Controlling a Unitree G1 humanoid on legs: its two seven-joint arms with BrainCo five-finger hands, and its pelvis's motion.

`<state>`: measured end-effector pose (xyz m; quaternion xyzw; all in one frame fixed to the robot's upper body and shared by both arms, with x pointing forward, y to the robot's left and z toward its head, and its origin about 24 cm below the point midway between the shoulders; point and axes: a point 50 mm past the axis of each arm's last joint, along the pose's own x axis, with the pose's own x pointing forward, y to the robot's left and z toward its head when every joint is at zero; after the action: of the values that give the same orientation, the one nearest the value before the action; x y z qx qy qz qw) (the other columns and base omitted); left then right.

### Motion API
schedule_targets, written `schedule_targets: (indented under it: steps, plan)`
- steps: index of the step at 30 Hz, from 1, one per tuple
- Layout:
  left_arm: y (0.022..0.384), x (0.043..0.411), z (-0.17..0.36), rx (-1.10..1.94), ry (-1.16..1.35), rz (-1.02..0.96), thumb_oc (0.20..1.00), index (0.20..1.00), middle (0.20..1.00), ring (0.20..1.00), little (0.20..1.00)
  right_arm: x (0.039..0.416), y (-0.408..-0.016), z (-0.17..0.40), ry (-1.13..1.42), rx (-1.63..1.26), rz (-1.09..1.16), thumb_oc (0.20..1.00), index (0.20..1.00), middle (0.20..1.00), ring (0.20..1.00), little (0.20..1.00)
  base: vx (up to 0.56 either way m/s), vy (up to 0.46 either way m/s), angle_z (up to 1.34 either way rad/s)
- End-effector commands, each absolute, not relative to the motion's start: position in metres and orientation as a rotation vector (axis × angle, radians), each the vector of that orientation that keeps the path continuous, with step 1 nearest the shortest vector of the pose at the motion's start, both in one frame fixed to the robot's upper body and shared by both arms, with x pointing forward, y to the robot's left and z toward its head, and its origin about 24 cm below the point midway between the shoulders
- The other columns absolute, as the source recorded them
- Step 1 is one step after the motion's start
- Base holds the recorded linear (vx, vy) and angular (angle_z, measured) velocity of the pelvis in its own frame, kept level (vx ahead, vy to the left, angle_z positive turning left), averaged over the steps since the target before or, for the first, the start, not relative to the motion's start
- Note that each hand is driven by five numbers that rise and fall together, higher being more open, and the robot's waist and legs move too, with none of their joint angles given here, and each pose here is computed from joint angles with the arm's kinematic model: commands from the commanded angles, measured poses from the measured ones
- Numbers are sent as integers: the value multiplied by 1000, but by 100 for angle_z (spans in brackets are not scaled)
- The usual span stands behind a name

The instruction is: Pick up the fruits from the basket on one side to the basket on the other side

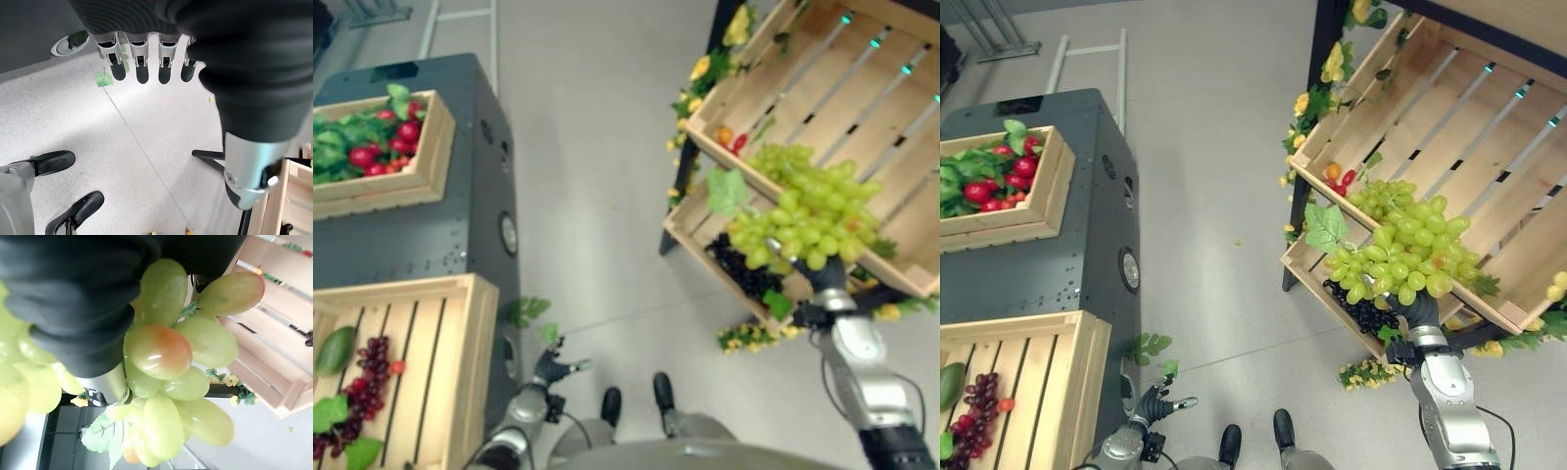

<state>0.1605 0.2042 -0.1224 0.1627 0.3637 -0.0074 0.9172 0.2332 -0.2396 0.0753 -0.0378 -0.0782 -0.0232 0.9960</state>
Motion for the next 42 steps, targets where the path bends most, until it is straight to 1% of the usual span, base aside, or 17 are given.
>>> schedule_targets:
  steps: [1,3,10,18,20,21,28,42]
  plan:
    - [221,163,-117,413,718,9,1000,1000,1000,1000,1000,237,-243,108,-340,-90,-79,200,200,200,200,200,-87,83,-45]
    - [229,168,-115,433,718,33,1000,1000,1000,1000,1000,238,-239,110,-351,-88,-70,200,200,200,200,200,-81,104,-50]
    - [229,169,-119,420,751,71,1000,1000,1000,1000,1000,242,-233,113,-369,-88,-79,200,200,200,200,200,26,-16,-36]
    - [222,141,-140,404,905,69,1000,1000,1000,1000,1000,240,-245,132,-406,-131,-87,200,200,200,200,200,98,-10,-11]
    - [221,139,-141,399,914,70,1000,1000,1000,1000,1000,239,-245,135,-413,-138,-79,200,200,200,200,200,71,-40,-5]
    - [221,134,-143,395,936,69,1000,1000,1000,1000,1000,237,-248,145,-441,-177,-64,200,200,200,200,200,105,-71,-4]
    - [218,115,-153,378,1033,85,1000,1000,1000,1000,1000,234,-250,170,-527,-203,-44,200,200,200,200,200,63,-44,-2]
    - [210,102,-160,383,1097,36,1000,1000,1000,1000,1000,237,-258,206,-645,-217,-47,200,200,200,200,200,17,-3,-2]
